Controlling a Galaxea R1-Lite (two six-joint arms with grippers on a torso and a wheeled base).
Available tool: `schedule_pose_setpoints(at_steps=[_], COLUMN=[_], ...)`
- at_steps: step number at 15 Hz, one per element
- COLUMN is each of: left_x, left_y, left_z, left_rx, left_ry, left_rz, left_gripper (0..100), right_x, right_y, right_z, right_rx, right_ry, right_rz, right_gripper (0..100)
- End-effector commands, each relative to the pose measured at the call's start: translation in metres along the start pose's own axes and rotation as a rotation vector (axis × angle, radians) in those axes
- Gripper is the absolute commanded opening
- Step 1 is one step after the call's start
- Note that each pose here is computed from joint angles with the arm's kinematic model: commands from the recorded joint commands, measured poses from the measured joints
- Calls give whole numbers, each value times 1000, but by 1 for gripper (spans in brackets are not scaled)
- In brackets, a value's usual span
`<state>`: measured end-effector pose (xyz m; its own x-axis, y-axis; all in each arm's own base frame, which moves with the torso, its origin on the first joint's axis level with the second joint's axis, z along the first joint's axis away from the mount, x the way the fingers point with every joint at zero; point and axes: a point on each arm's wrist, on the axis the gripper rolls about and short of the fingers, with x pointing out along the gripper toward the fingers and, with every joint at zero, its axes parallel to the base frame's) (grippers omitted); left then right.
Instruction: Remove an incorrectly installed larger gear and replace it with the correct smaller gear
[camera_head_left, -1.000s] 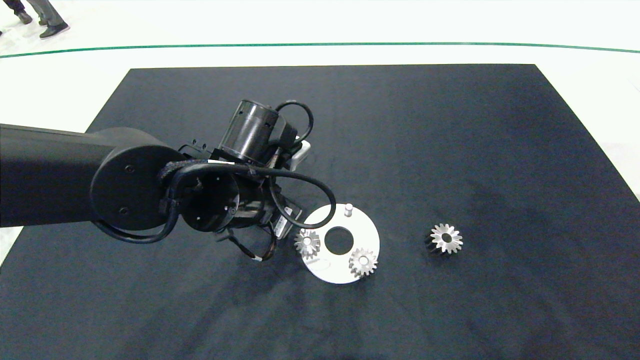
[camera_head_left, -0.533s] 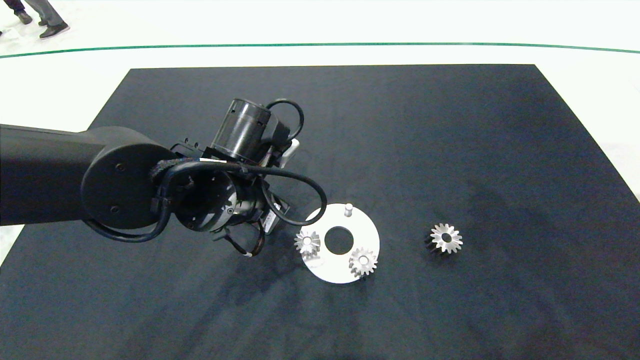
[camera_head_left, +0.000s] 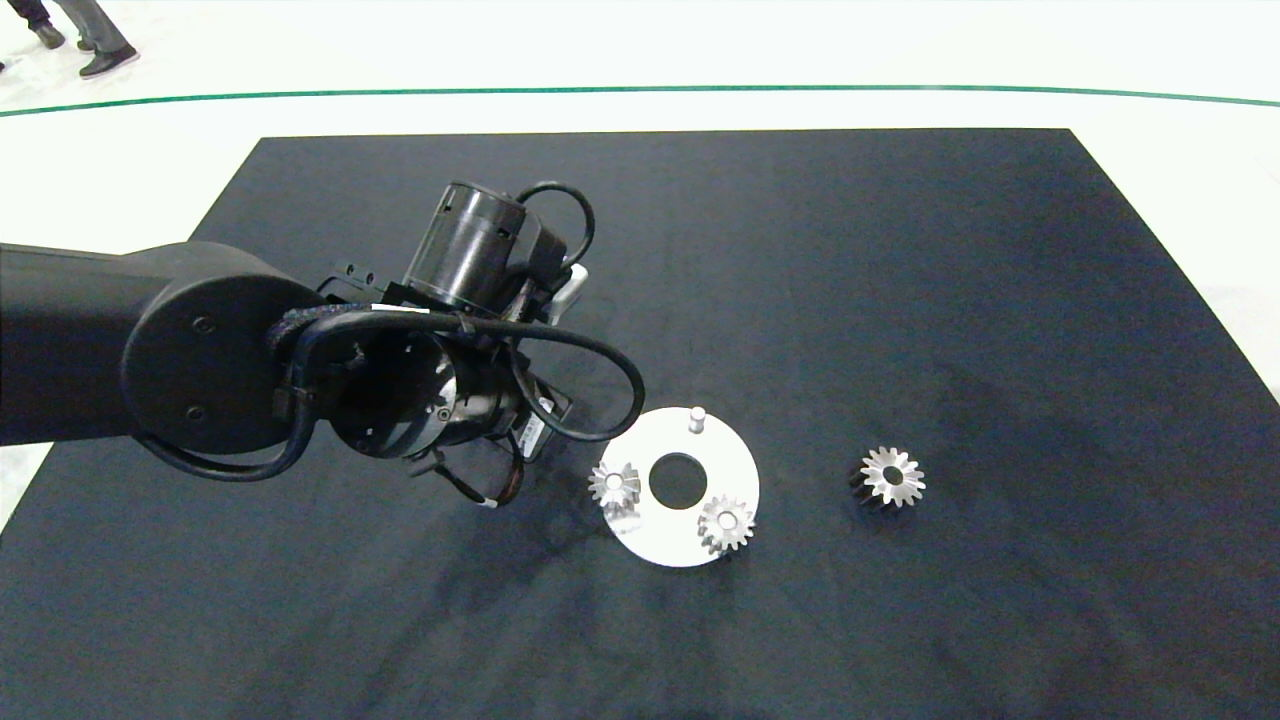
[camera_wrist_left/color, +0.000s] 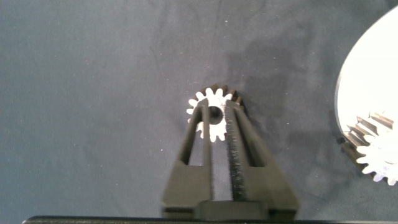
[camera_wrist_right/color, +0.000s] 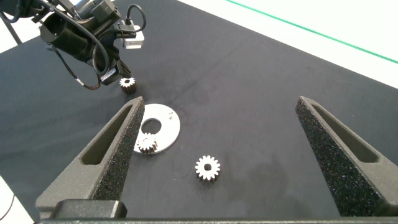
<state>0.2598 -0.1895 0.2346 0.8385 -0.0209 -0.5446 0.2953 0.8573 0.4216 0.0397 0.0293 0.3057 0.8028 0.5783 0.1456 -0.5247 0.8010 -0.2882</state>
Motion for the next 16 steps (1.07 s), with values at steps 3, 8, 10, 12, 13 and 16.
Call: schedule_pose_setpoints(at_steps=[3,8,10,12,13,16], left_x=[2,12,15,19,23,30], left_y=[-2,-5,-1,5,7,9], left_z=[0,-4,-6,-9,-10,-12], left_rx=[-89,-145,-156,-168,-173,-219], left_ry=[10,43,53,68,77,94], left_rz=[0,7,17,34,38,46], left_gripper=[100,100,100,100,100,96], right_x=[1,2,2,1,1,1], right_y=[1,1,1,1,1,1], right_z=[-2,-3,-3,-3,-3,-3], right_rx=[-5,-10,-10,-13,-13,-13], right_ry=[6,10,12,10,10,10], right_rz=[8,10,10,10,10,10], right_gripper=[100,100,100,100,100,100])
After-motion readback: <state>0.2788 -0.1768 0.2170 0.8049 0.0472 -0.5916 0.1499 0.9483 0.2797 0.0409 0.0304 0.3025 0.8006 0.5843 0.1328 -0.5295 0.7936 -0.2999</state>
